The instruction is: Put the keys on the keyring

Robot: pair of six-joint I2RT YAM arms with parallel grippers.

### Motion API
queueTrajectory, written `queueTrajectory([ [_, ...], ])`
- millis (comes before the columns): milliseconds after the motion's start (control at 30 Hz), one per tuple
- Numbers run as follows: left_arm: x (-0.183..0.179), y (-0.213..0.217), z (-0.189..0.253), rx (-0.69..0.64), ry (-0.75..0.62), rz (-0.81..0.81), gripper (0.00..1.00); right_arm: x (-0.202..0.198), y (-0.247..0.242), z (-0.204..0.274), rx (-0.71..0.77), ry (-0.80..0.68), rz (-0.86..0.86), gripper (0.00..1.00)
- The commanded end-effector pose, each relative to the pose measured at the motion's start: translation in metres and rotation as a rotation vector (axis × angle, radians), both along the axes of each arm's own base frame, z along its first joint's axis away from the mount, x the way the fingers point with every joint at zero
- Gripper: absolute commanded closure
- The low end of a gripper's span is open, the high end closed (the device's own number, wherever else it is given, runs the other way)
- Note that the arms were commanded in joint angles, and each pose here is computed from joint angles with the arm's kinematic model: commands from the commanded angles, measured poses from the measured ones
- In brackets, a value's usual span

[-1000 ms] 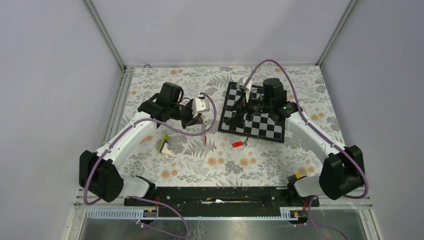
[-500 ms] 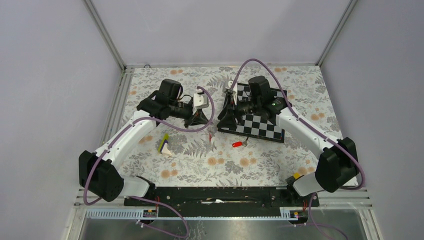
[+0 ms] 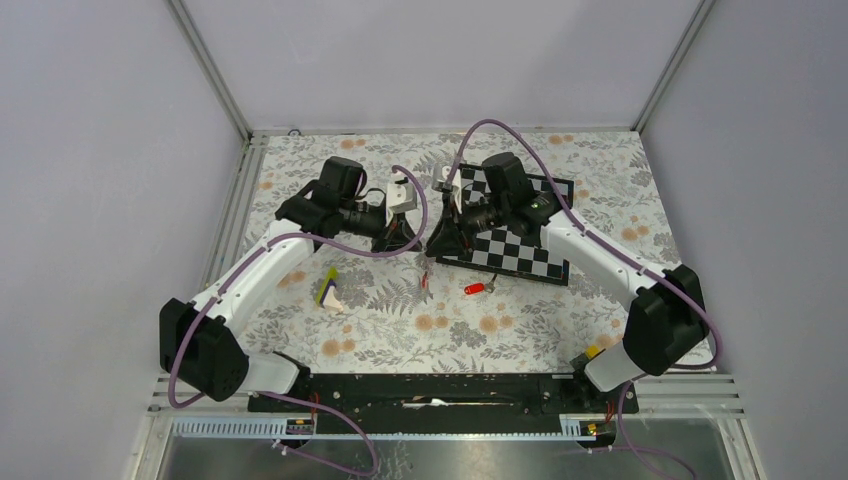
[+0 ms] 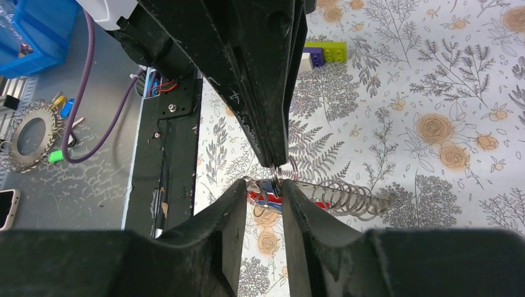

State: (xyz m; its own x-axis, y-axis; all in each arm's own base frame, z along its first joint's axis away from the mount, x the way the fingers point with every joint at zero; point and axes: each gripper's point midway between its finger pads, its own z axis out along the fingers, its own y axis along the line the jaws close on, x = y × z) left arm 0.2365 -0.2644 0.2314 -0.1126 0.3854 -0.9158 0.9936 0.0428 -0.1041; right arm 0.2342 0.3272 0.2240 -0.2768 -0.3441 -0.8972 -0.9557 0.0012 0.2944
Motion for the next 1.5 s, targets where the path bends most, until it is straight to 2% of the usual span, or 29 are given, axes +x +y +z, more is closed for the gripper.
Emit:
queueTrajectory([
  [0, -0.002, -0.007, 0.017, -0.071, -0.028, -0.045, 1.0, -0.005, 0.011, 0.013, 0.02, -0.029, 0.054, 0.68],
  [300, -0.003, -0.006, 0.011, -0.064, -0.024, -0.044, 1.0, -0.005, 0.012, 0.01, 0.007, -0.035, 0.05, 0.8],
  [367, -0.003, -0.006, 0.01, -0.063, -0.019, -0.047, 1.0, -0.004, 0.012, 0.01, 0.007, -0.036, 0.044, 0.86],
  [433, -0.004, -0.006, 0.008, -0.061, -0.017, -0.046, 1.0, -0.002, 0.012, 0.011, 0.006, -0.041, 0.035, 0.98],
  [467, -0.004, -0.006, 0.008, -0.059, -0.017, -0.045, 1.0, -0.002, 0.012, 0.011, 0.004, -0.044, 0.03, 1.0],
  [667, -0.003, 0.0, 0.001, -0.019, -0.055, -0.038, 1.0, 0.002, 0.005, 0.012, -0.024, -0.102, -0.008, 1.0],
  [867, 0.003, 0.009, -0.009, 0.057, -0.113, -0.05, 0.79, 0.0, 0.001, 0.023, -0.024, -0.143, 0.001, 1.0],
  [1067, -0.001, 0.008, -0.009, 0.039, -0.146, -0.09, 0.6, -0.007, -0.002, 0.026, -0.018, -0.158, 0.033, 1.0],
  [1467, -0.002, -0.003, -0.001, -0.026, -0.122, -0.154, 0.59, -0.017, -0.002, 0.028, 0.009, -0.152, 0.081, 1.0],
])
